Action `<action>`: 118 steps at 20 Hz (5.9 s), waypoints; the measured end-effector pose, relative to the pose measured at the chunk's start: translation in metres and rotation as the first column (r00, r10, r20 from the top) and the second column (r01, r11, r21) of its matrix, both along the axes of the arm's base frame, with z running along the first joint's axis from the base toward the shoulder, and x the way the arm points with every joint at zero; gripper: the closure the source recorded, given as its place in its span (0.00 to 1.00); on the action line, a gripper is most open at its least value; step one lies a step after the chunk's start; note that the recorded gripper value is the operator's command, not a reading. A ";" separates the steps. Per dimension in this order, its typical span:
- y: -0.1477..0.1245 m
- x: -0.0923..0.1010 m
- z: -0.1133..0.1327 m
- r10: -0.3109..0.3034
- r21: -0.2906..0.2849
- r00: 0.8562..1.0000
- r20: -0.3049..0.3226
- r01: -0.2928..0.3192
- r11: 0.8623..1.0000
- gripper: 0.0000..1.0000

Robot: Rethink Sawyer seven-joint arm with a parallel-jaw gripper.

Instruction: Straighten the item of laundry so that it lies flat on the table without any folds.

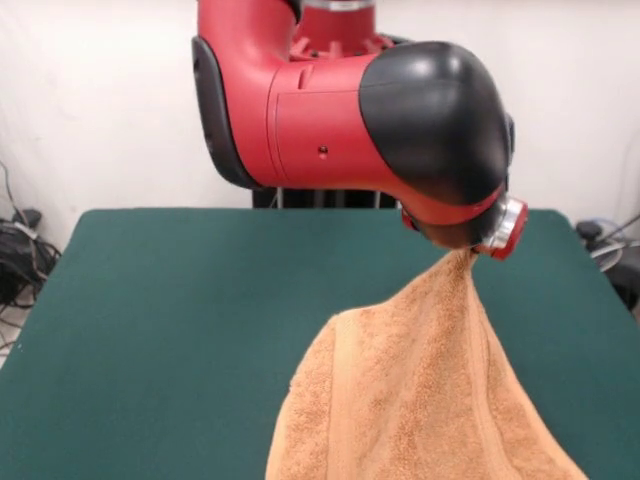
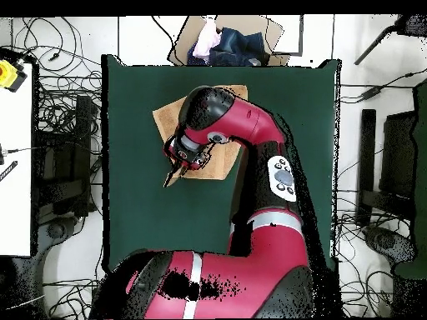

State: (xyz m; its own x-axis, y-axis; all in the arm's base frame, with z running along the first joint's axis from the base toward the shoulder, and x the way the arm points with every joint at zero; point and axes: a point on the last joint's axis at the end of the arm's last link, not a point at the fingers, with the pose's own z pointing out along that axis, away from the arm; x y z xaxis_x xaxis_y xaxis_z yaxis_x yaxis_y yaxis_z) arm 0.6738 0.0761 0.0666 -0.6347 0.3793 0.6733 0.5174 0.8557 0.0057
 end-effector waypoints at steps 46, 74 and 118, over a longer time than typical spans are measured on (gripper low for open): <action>-0.017 -0.031 -0.097 -0.038 -0.124 0.963 0.266 0.074 0.990 1.00; 0.048 -0.108 -0.048 -0.057 0.128 0.997 -0.043 0.062 0.990 1.00; 0.068 -0.034 0.020 0.147 -0.170 0.877 0.457 -0.076 0.983 0.00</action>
